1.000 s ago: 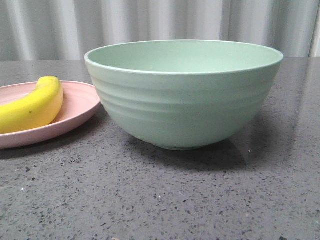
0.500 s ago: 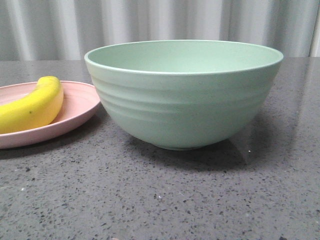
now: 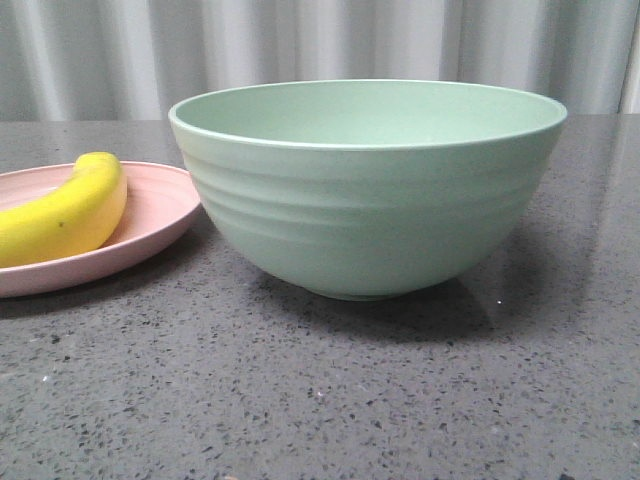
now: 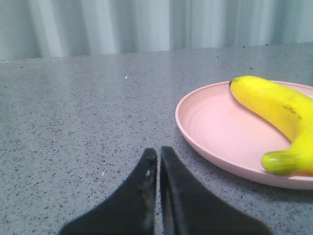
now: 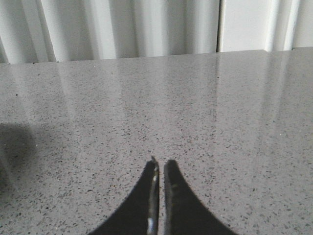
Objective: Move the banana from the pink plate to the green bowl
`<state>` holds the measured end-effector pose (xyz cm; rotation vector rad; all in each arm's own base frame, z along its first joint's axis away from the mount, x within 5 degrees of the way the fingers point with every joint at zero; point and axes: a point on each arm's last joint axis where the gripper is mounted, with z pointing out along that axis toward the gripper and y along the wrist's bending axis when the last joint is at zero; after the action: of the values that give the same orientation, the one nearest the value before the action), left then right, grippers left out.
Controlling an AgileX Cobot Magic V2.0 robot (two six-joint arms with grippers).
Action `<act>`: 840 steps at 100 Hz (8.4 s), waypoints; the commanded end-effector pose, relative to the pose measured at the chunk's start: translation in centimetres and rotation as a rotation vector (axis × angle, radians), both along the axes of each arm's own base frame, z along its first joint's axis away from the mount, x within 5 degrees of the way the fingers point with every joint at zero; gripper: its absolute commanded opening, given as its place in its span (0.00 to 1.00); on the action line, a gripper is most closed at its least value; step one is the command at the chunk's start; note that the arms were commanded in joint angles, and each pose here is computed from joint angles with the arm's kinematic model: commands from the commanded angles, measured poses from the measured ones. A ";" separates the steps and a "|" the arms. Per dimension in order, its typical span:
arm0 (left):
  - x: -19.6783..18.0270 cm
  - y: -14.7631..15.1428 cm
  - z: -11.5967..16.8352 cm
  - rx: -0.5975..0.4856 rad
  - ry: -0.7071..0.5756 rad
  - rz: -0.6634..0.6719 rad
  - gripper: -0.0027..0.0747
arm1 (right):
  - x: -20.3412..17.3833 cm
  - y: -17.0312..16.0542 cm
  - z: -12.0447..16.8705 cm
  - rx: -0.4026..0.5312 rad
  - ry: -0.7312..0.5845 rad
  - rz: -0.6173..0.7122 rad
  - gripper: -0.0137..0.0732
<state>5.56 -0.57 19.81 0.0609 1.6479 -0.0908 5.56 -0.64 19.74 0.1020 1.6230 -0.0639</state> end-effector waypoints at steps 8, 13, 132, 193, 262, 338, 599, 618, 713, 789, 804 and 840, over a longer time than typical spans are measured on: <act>-0.2 0.0 1.4 -0.031 -0.116 0.004 0.01 | -0.2 0.0 0.7 -0.025 -0.082 0.002 0.07; -0.1 0.0 1.9 -0.031 -0.117 0.004 0.01 | -0.2 0.0 1.0 -0.024 -0.075 -0.001 0.07; 9.2 -2.0 11.1 0.012 0.116 -0.079 0.55 | 5.8 -0.5 8.4 0.117 0.274 -0.010 0.08; 15.3 -10.7 10.3 0.058 0.704 -0.393 0.55 | 5.8 -0.5 8.2 0.118 0.291 -0.011 0.08; 16.9 -11.9 7.7 0.046 0.881 -0.396 0.50 | 5.8 -0.5 8.2 0.118 0.291 -0.011 0.08; 15.4 -12.6 15.5 0.007 0.663 -0.525 0.14 | 7.5 2.4 14.4 0.085 0.524 0.204 0.28; 9.9 -18.8 19.2 0.006 0.492 -0.868 0.56 | 21.9 11.7 18.0 0.358 0.487 0.494 0.31; 10.0 -18.9 19.4 -0.007 0.466 -0.861 0.56 | 21.8 11.7 17.8 0.352 0.504 0.498 0.65; 6.2 -13.8 22.6 -0.055 0.193 -0.839 0.01 | 12.4 7.5 21.1 0.075 0.213 0.493 0.08; -1.9 -4.2 10.8 -0.161 -0.065 -0.781 0.01 | 1.5 3.2 10.5 0.056 -0.075 0.449 0.08; -2.0 -4.0 8.6 -0.153 -0.043 -0.780 0.01 | 1.4 3.2 9.5 0.053 -0.047 0.450 0.08; -1.6 -4.5 4.7 -0.103 0.065 -0.773 0.01 | 1.4 3.2 9.2 0.051 -0.036 0.451 0.08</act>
<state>3.79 -5.03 23.56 0.6650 1.6659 -0.7469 6.96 2.69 27.42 -0.2298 1.6761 0.3387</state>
